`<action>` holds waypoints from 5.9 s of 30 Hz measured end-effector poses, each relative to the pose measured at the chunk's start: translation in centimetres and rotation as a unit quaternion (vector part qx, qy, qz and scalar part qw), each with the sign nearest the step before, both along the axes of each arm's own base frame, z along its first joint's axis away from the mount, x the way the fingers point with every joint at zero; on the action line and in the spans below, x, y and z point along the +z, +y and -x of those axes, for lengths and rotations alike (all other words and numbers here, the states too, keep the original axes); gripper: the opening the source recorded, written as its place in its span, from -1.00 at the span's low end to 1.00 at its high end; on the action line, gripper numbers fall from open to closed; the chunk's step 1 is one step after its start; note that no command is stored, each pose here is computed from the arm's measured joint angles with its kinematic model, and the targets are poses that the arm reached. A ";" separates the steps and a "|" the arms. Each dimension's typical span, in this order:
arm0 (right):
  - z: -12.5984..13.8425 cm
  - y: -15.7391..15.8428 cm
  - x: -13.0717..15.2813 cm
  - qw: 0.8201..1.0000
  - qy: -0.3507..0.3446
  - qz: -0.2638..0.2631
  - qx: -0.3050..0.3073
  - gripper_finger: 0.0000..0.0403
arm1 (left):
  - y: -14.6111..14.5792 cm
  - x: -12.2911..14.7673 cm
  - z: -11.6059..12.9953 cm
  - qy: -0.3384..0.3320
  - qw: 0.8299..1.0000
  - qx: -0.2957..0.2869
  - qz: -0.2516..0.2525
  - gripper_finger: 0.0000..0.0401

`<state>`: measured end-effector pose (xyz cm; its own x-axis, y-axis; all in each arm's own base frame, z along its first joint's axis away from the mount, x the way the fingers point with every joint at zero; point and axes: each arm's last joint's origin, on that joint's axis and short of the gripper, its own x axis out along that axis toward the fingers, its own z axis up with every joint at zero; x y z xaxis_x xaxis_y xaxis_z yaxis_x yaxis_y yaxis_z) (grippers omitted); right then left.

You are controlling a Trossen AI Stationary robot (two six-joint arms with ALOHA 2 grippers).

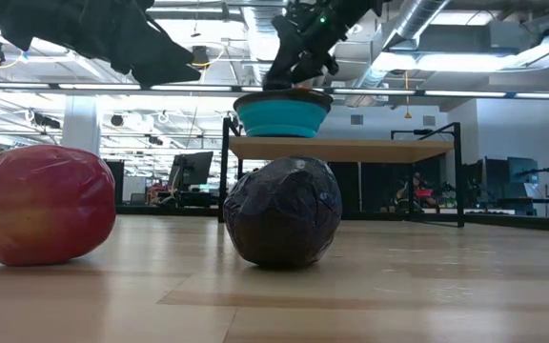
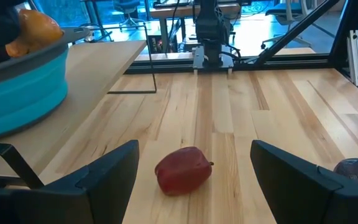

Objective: Pick & Place Fruit
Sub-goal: Put the purple mangosteen into the blue strainer bowl on the shelf, then put the top red apple into the blue strainer bowl on the shelf

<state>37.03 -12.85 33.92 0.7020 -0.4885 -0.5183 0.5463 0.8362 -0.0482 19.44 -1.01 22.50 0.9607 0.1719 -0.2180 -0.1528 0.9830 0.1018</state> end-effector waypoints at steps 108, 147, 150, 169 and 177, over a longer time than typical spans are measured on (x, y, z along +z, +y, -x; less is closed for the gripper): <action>1.7 14.7 -15.6 0.966 0.151 -0.112 0.178 0.57 | -0.2 -9.7 -7.0 0.044 0.996 -0.046 -0.057 0.50; -2.3 15.2 -18.0 0.960 0.183 -0.052 0.206 0.34 | 0.2 -8.0 -4.5 0.150 0.985 0.039 -0.079 0.51; -2.4 15.4 -18.1 0.961 0.180 -0.055 0.204 0.34 | 1.3 -7.8 -4.2 0.161 0.982 0.054 -0.077 0.56; -2.3 16.2 -18.3 0.961 0.177 -0.070 0.199 0.34 | 5.1 -12.4 -4.9 0.233 0.970 -0.051 -0.052 0.79; -1.0 17.4 -18.8 0.951 0.233 -0.099 0.176 0.34 | 5.1 -12.4 -5.0 0.229 0.972 -0.040 -0.027 0.36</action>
<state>37.99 4.58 15.16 0.4765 -0.1268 -0.8700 0.1887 0.9812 -0.0397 24.39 4.13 10.11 0.7757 0.1239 -0.6189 -0.0026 0.9812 0.1931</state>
